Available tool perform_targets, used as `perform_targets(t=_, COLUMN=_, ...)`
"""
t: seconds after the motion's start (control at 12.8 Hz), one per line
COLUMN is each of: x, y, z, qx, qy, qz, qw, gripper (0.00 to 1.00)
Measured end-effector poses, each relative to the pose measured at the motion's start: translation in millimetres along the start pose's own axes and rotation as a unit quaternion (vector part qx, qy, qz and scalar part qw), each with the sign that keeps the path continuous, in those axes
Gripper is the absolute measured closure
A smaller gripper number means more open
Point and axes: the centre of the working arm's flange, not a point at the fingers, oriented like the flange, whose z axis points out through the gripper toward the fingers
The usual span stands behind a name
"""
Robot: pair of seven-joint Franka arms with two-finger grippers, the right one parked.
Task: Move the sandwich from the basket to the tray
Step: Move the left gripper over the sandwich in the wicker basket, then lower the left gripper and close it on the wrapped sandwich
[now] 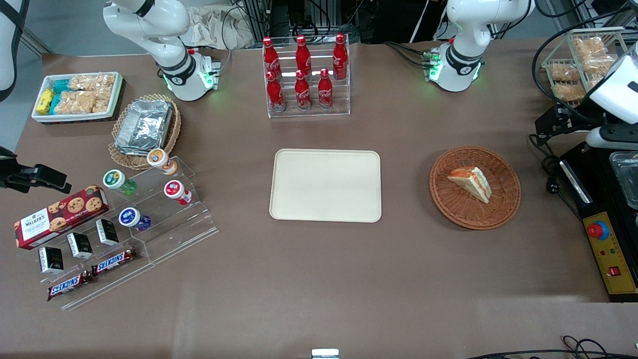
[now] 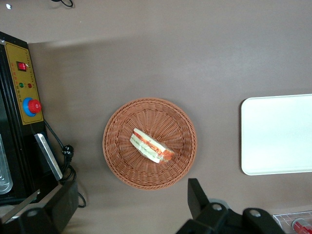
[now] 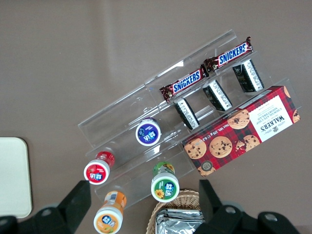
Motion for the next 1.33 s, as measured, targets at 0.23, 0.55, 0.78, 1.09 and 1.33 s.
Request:
perform_targets(t=0.23, x=2.7, y=-1.5, z=4.9, qx=-0.001, qy=-0.004, qz=-0.006, qw=1.0000, gripper=0.00)
perform_targets(t=0.55, x=8.9, y=-0.9, z=32.4, qx=0.003, qy=-0.032, qz=-0.175, qw=0.9841, gripper=0.00)
perform_targets(t=0.78, x=7.9, y=1.3, z=83.2, qx=0.015, qy=-0.047, qz=-0.264, qw=0.9632, gripper=0.00)
perform_targets(t=1.09, x=-10.5, y=14.0, z=185.9, qx=0.026, qy=-0.017, qz=-0.368, qw=0.9294, gripper=0.00)
perform_targets(t=1.33, x=-30.8, y=22.2, z=251.0, qx=0.022, qy=-0.007, qz=-0.418, qw=0.9083, gripper=0.00)
